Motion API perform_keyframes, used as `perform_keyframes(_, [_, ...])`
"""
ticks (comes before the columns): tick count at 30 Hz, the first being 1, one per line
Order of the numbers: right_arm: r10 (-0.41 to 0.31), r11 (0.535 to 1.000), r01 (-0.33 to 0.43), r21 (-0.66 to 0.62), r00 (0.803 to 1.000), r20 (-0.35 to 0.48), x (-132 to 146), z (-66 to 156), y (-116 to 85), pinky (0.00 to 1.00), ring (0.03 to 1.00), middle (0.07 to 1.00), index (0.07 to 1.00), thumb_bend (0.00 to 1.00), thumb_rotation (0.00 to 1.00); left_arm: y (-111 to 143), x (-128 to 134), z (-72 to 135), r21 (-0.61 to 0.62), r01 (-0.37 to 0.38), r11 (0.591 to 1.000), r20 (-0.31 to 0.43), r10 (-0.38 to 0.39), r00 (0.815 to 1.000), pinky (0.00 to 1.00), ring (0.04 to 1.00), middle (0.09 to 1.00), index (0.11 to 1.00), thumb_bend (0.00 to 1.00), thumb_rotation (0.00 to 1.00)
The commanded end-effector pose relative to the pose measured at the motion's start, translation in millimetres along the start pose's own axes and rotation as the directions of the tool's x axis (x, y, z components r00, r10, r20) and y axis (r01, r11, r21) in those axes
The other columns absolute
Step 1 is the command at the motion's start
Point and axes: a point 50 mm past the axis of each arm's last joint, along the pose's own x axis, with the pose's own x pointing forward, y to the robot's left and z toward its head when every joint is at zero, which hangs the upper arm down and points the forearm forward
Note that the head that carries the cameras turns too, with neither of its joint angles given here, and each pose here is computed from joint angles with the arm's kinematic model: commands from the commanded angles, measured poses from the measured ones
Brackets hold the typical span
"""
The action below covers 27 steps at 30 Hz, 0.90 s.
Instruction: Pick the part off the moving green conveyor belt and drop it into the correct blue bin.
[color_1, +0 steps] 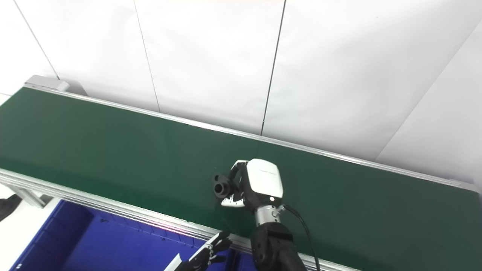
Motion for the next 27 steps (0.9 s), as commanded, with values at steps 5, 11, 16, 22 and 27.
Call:
perform_keyframes(5, [-0.139,0.989,0.135,0.060,0.989,0.056,-12,21,-38,0.11,0.156,0.232,0.490,0.50,0.14,7,-2,8,-0.009,-0.001,1.000,0.042,0.002,0.999,0.89,0.951,0.948,0.983,0.88,0.64])
perform_keyframes(11, [-0.166,0.983,0.161,0.084,0.984,0.069,-32,34,-53,0.10,0.153,0.223,0.489,0.50,0.14,17,-6,14,-0.012,0.004,1.000,0.047,-0.004,0.999,0.96,0.968,0.965,1.000,0.86,0.68])
perform_keyframes(16, [-0.176,0.982,0.170,0.083,0.981,0.082,-50,40,-64,0.10,0.152,0.226,0.488,0.50,0.14,27,-9,18,0.004,-0.006,1.000,0.059,0.005,0.998,0.94,0.965,0.964,1.000,0.85,0.73])
perform_keyframes(22, [-0.173,0.984,0.169,0.057,0.982,0.075,-71,41,-78,0.09,0.145,0.225,0.487,0.50,0.14,42,-13,28,-0.025,-0.014,1.000,0.050,0.015,0.999,0.98,0.996,0.977,1.000,0.86,0.79])
perform_keyframes(27, [-0.134,0.991,0.133,0.034,0.989,0.054,-94,37,-92,0.10,0.150,0.229,0.486,0.50,0.13,61,-15,42,-0.008,-0.014,1.000,0.048,0.014,0.999,0.99,1.000,0.983,1.000,0.85,0.84])
